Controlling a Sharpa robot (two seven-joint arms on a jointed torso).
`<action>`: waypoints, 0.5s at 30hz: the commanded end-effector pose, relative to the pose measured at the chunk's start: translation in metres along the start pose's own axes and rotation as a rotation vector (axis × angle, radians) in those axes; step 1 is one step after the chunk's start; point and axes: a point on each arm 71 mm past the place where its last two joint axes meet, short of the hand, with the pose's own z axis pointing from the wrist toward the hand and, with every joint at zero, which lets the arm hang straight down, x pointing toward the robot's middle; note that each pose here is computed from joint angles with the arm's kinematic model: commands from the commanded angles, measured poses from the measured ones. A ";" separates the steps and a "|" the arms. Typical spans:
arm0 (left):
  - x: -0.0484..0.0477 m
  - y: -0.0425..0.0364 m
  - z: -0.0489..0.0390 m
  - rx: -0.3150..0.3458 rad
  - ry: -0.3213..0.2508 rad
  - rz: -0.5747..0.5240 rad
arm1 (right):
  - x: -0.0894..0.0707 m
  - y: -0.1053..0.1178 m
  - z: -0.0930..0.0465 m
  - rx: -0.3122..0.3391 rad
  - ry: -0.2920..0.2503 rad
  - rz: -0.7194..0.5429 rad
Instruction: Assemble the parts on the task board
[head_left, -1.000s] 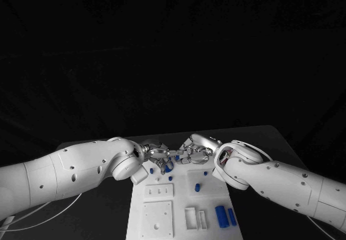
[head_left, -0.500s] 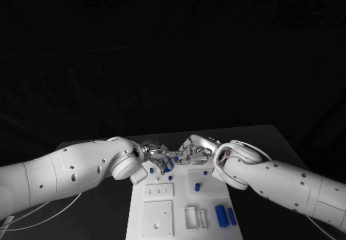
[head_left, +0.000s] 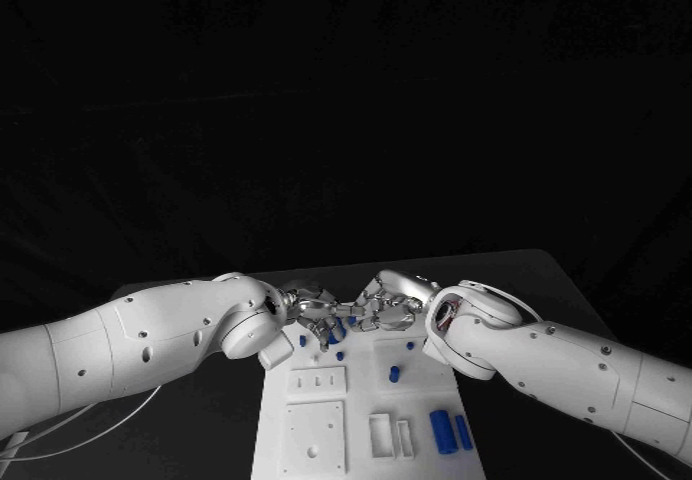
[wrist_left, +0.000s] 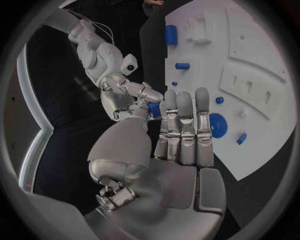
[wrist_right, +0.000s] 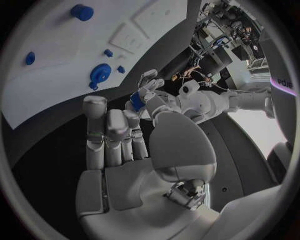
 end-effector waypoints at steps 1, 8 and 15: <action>0.0064 -0.0037 0.0012 0.013 0.041 0.011 | 0.002 0.004 0.001 -0.013 0.015 -0.006; 0.0062 -0.0038 0.0015 0.014 0.041 0.011 | 0.002 0.004 0.001 -0.014 0.016 -0.005; 0.0066 -0.0036 0.0015 0.012 0.052 0.013 | 0.002 0.004 0.001 -0.013 0.016 -0.005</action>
